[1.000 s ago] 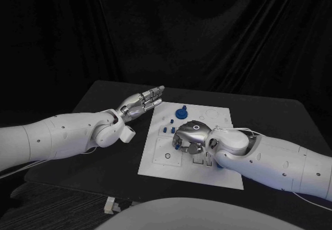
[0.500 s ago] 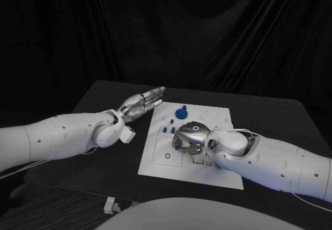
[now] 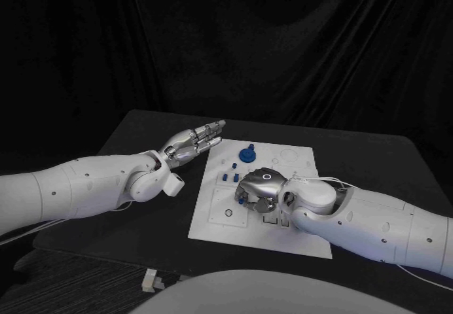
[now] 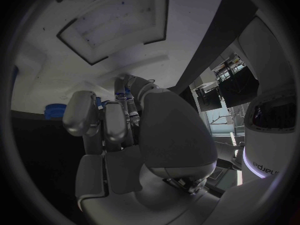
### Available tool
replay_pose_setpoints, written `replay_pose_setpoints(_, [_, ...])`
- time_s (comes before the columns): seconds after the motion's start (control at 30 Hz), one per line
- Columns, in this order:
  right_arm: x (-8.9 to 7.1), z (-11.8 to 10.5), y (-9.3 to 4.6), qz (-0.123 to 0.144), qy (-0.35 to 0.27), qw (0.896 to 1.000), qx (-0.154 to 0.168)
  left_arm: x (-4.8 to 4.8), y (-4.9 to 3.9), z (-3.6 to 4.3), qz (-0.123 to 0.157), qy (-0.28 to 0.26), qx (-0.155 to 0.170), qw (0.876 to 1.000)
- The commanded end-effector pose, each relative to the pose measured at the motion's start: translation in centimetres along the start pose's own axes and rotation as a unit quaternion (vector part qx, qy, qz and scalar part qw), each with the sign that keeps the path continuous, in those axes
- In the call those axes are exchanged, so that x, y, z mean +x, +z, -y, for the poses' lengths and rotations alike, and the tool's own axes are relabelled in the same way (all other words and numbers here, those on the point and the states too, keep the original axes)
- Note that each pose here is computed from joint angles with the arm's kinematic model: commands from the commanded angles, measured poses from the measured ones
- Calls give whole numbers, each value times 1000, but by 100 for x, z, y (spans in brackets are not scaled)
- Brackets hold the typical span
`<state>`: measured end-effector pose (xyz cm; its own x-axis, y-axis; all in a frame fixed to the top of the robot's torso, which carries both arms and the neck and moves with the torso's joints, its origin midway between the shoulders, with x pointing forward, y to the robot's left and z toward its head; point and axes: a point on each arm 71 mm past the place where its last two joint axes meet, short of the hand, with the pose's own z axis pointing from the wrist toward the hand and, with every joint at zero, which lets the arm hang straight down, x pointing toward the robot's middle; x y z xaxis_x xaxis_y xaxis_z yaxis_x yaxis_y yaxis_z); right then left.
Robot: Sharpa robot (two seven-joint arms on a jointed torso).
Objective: Assemble the parts on the task board
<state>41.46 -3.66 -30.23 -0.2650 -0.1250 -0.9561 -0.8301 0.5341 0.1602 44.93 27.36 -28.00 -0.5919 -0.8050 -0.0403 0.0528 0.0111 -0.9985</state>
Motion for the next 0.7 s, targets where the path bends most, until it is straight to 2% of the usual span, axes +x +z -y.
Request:
replay_pose_setpoints(0.03, [32, 18, 0, -14, -3, 1000, 15, 16, 0, 72, -4, -9, 54, 999])
replay_pose_setpoints(0.4, [39, 61, -33, -16, -2, 999, 31, 17, -2, 63, -5, -9, 51, 999])
replay_pose_setpoints(0.53, [-1, 86, -76, 10, -2, 999, 32, 13, -6, 60, -5, -9, 50, 999])
replay_pose_setpoints(0.7, [-178, 161, -169, 67, -11, 997, 31, 6, -11, 56, -4, -9, 48, 999])
